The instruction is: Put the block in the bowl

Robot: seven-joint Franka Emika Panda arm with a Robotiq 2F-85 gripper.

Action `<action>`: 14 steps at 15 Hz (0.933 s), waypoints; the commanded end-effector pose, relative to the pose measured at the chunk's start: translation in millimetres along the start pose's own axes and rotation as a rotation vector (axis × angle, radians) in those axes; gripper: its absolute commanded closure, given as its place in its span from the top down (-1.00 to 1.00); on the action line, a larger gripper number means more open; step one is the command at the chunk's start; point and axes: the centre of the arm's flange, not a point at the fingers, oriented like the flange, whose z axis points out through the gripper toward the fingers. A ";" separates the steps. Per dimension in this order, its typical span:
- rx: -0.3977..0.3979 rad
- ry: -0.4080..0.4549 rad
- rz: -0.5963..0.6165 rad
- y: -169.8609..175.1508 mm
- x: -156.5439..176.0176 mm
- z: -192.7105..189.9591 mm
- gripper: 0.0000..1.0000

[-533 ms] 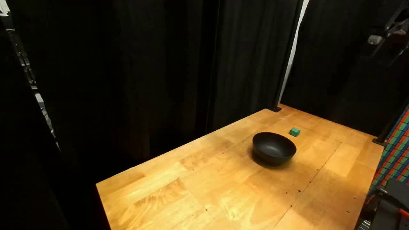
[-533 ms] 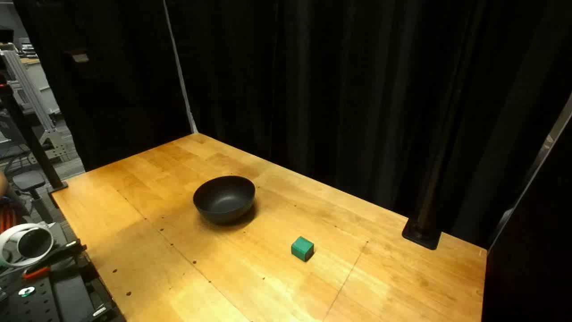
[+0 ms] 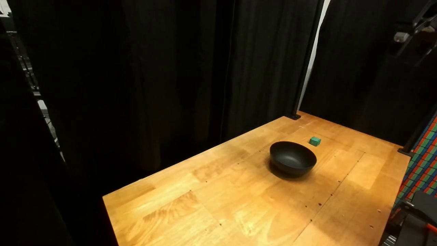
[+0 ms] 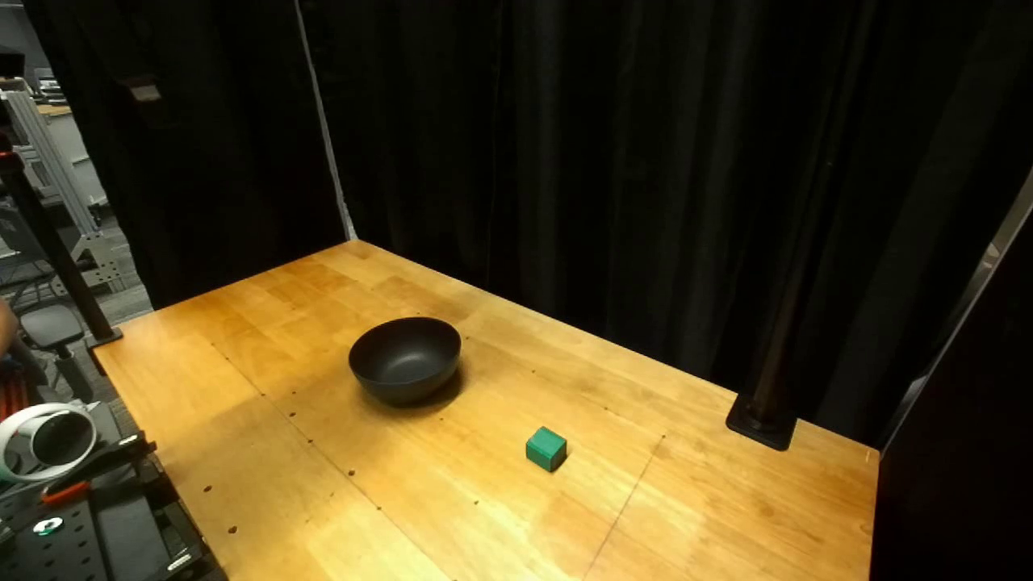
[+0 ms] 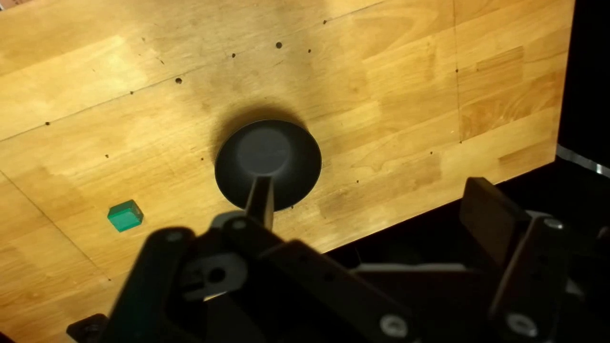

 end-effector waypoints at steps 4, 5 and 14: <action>-0.039 0.168 0.185 30.5 99.0 87.0 1.00; -0.057 0.179 0.220 40.6 113.7 103.9 1.00; -0.237 0.090 0.613 164.3 213.1 269.2 1.00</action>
